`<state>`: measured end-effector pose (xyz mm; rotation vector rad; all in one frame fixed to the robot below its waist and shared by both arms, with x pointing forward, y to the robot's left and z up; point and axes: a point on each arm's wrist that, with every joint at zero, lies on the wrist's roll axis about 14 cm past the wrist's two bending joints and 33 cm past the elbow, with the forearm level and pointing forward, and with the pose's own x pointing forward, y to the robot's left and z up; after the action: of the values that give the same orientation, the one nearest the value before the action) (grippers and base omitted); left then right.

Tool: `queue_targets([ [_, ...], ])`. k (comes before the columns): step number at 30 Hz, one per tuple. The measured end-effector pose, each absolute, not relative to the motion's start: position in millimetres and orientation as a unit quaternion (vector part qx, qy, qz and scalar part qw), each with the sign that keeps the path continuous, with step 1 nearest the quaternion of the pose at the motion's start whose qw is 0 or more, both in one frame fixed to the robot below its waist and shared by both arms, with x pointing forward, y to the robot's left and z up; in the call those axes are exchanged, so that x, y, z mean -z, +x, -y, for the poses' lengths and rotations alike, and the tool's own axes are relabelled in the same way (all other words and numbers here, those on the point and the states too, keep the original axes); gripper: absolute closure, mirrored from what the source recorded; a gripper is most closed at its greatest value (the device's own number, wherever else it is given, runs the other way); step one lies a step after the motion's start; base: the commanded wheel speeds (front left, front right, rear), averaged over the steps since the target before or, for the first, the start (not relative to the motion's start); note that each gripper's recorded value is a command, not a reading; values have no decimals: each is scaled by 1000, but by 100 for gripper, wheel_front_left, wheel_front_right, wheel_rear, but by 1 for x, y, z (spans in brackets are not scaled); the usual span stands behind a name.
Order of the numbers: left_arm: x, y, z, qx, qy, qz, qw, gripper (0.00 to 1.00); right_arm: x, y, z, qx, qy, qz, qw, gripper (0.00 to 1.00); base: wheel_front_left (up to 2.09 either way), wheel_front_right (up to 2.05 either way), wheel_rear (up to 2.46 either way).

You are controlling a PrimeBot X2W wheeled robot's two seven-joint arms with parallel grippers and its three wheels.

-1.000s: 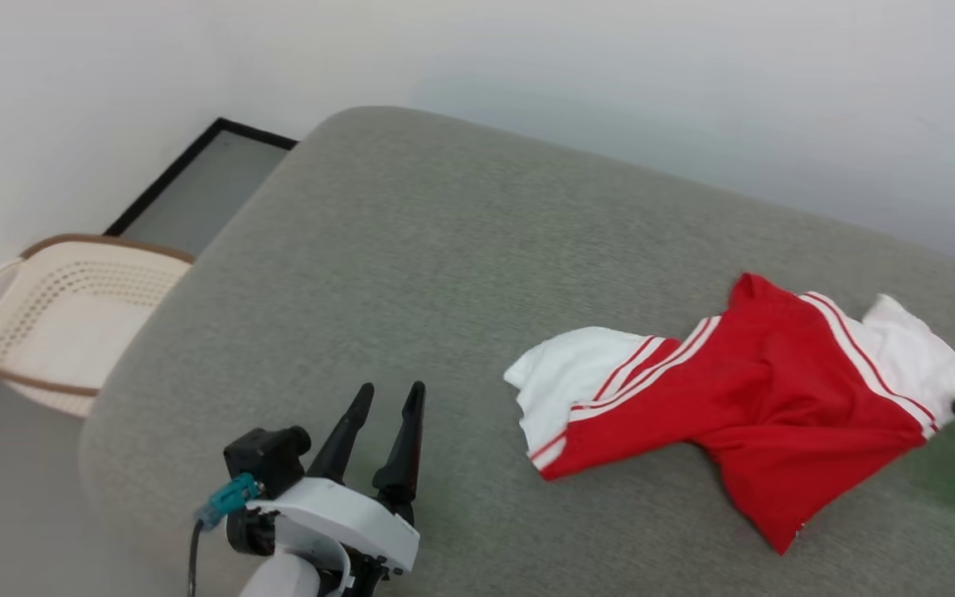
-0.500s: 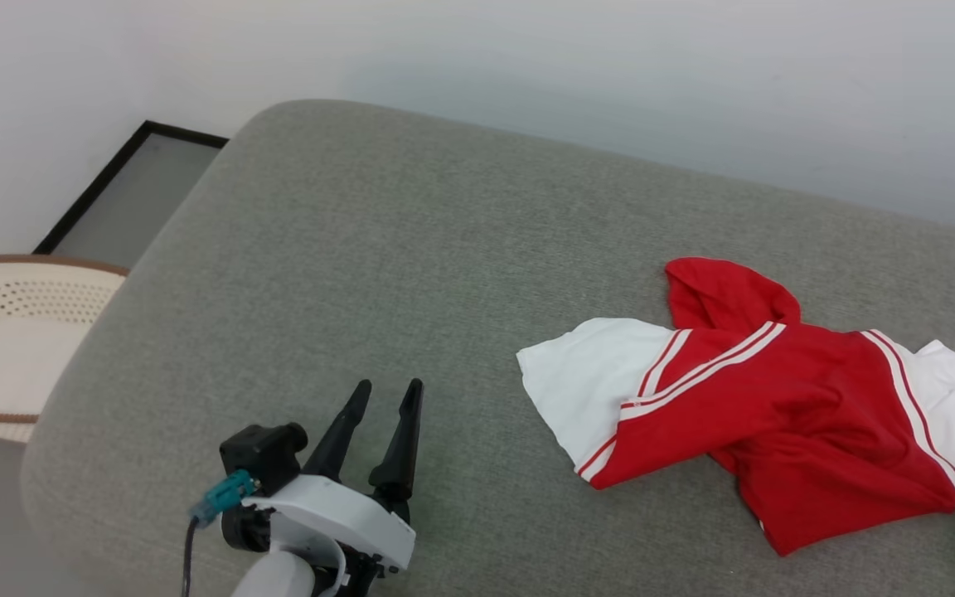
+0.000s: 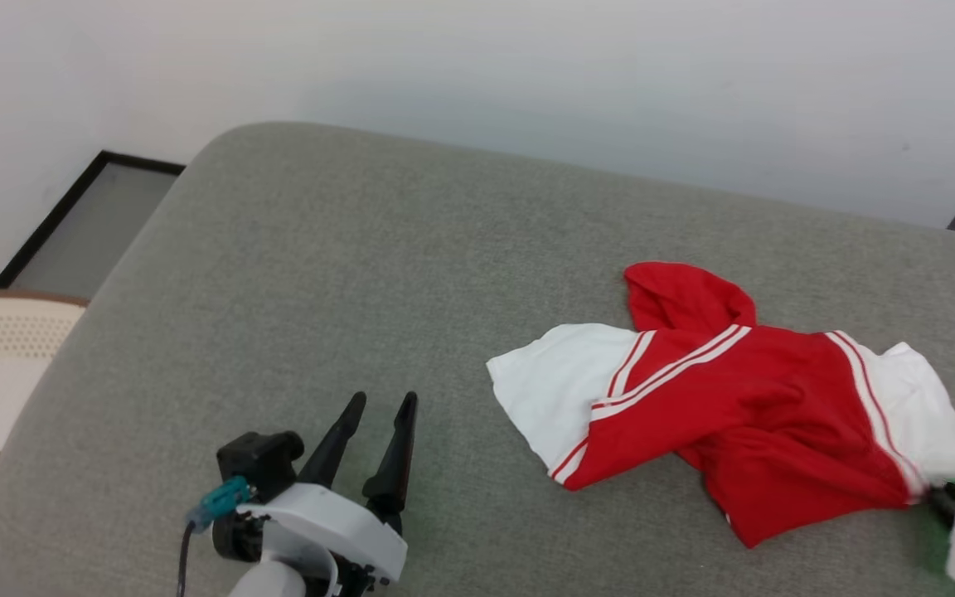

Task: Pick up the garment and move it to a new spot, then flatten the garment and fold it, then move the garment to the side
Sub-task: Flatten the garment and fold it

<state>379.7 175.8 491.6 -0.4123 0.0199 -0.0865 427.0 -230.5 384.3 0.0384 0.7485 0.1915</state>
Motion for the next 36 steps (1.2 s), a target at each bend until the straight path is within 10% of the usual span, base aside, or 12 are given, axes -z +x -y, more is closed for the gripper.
queue_targets([
  [15,-495,371,-172,62,-153,0,986,0,-458,420,245,-109,-23,-184,976,0,0,0,0],
  [36,-556,368,-147,87,-96,113,985,0,-517,323,253,-1,5,45,999,0,0,0,0],
])
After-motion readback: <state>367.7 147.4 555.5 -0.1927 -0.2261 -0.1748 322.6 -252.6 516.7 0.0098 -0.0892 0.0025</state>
